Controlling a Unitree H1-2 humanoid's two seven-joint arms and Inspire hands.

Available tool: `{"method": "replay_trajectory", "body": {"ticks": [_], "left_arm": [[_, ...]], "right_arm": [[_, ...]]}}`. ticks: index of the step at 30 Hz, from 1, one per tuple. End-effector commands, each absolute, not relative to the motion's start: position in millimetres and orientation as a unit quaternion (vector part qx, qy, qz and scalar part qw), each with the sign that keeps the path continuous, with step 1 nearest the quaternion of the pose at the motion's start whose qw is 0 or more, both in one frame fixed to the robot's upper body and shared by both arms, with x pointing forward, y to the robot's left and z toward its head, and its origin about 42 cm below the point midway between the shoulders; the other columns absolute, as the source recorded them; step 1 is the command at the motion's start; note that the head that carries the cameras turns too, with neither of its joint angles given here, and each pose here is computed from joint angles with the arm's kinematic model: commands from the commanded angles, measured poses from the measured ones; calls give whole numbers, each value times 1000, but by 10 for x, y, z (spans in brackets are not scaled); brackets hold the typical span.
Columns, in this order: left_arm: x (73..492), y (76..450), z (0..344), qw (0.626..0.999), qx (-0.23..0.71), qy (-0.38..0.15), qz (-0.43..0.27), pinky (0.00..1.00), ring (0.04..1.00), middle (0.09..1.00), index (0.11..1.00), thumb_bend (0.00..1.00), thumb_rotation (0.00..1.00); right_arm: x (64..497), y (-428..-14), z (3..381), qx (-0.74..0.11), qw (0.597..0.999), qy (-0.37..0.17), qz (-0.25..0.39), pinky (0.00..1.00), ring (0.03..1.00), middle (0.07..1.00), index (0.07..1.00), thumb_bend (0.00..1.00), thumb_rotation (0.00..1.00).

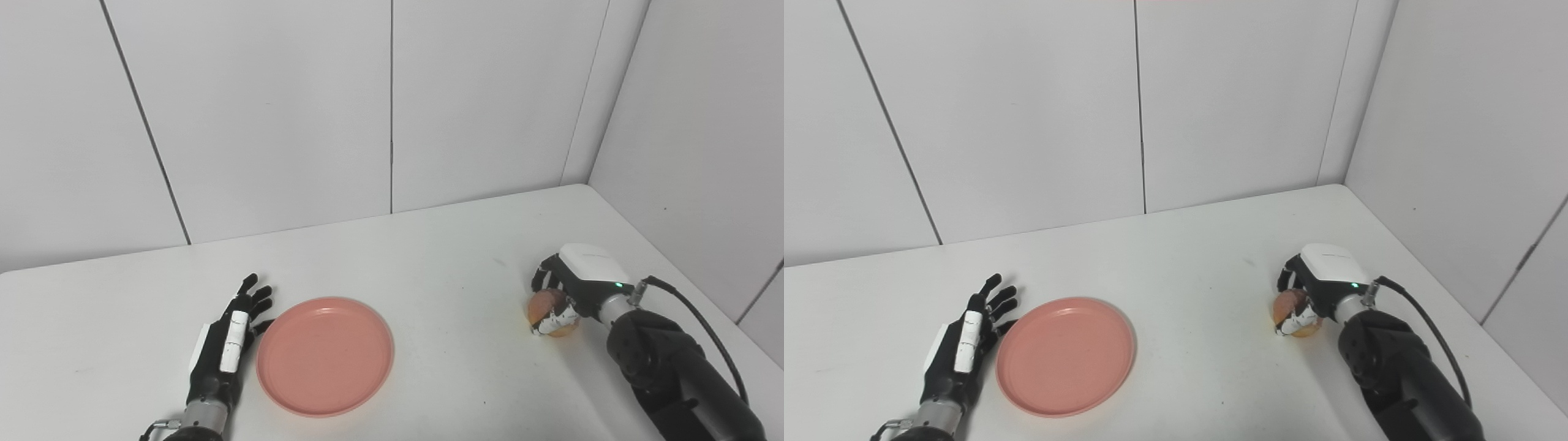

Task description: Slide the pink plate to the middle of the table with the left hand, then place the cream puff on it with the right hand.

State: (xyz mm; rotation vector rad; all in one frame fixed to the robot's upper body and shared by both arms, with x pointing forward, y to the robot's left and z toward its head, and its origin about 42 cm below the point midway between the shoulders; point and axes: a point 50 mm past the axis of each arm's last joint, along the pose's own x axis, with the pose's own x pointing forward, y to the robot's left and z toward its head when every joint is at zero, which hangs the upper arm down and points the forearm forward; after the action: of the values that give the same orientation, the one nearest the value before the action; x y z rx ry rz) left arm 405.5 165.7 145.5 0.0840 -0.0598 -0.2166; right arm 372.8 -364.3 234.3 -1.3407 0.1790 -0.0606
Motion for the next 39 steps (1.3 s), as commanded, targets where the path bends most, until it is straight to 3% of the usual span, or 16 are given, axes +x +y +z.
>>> {"method": "replay_trajectory", "body": {"ticks": [1,13,28,39], "left_arm": [[4023,1682,1396,993,49,-7,-109,828,881,879,906,987,985],[4026,1666,1394,993,48,-5,-111,820,881,879,911,977,987],[4020,1594,1430,992,48,-4,-113,817,881,881,909,979,982],[3952,1429,1531,992,54,-9,-112,812,881,884,915,911,992]], "right_arm": [[3741,-3693,2511,-633,771,56,-48,315,406,485,509,517,0],[3676,-3580,2632,-632,773,31,-46,279,380,464,527,515,0],[3538,-3033,3107,-624,777,-78,-10,317,407,496,506,517,0],[3544,-2706,3254,-611,779,-134,34,334,409,492,510,518,0]]}}
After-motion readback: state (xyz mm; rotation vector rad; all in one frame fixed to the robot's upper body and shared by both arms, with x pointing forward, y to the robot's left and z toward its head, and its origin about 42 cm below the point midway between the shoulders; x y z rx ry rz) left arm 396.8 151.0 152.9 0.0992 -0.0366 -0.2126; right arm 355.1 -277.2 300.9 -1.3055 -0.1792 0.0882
